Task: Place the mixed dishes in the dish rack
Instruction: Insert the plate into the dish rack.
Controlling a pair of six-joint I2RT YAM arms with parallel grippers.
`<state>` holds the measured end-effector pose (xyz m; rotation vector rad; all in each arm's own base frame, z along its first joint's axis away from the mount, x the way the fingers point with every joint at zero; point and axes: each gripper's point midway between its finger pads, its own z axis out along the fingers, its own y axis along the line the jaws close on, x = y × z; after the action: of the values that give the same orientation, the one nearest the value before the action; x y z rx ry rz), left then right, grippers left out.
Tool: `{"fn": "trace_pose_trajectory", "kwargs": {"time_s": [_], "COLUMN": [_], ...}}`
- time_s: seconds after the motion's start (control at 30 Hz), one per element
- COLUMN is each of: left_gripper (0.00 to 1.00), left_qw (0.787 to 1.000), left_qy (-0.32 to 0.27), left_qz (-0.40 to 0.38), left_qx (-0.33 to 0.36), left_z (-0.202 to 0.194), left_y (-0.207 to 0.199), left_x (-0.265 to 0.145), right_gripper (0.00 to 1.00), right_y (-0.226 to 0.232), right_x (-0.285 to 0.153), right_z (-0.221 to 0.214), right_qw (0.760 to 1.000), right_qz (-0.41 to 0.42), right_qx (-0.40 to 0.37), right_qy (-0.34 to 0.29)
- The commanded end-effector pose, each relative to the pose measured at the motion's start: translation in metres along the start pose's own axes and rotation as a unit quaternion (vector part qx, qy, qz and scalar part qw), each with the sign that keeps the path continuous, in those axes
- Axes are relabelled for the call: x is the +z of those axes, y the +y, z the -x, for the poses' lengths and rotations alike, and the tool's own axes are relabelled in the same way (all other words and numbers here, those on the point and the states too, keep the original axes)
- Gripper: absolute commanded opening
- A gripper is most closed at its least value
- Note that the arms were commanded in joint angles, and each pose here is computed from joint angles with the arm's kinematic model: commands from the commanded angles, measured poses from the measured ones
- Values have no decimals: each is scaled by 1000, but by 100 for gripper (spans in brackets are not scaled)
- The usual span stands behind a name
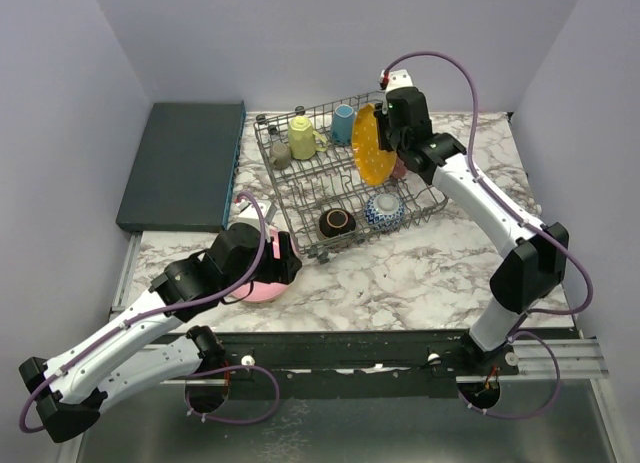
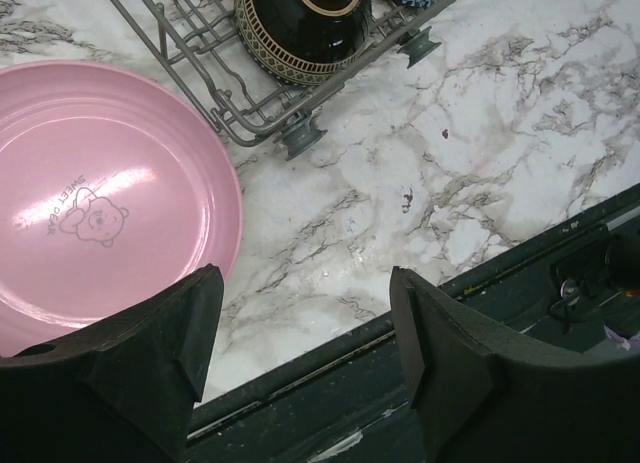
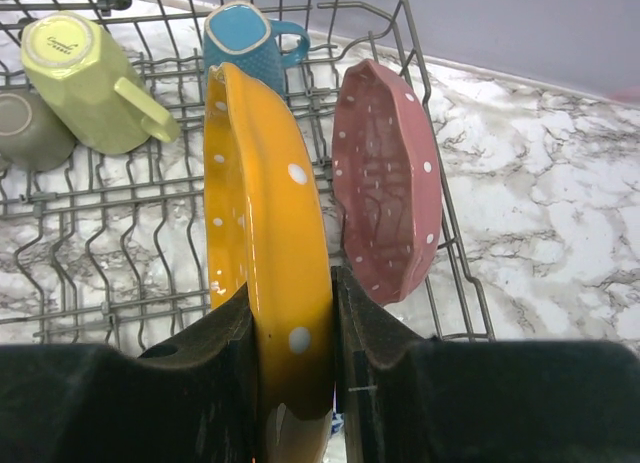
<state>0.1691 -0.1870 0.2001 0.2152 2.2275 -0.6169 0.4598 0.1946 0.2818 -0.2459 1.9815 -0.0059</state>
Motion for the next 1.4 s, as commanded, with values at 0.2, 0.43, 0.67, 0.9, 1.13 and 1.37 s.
{"fn": "trace_pose_trajectory", "kwargs": {"time_s": [0.2, 0.43, 0.67, 0.9, 1.13, 1.37], "left_gripper": [74, 74, 74, 74, 74, 74], "left_qw": [1000, 1000, 1000, 1000, 1000, 1000], "left_qy": [-8, -6, -5, -5, -3, -3], "left_qz": [8, 11, 14, 16, 18, 21], "left_qx": [7, 8, 8, 8, 9, 8], "left_z": [2, 1, 1, 1, 1, 1], "left_y": [3, 4, 5, 6, 6, 7], "left_x": [1, 2, 3, 4, 5, 6], "right_gripper": [0, 0, 0, 0, 0, 0], "right_y": [-18, -21, -19, -18, -16, -13], "right_x": [13, 31, 45, 61, 75, 82], "right_z": [69, 66, 65, 59, 46, 40], "right_qw": [991, 988, 985, 982, 981, 981], "right_qz": [-69, -94, -103, -117, -121, -121], "right_qx": [-6, -39, -63, -89, -106, -105], "right_qy": [-116, -120, -122, -118, -105, -106]}}
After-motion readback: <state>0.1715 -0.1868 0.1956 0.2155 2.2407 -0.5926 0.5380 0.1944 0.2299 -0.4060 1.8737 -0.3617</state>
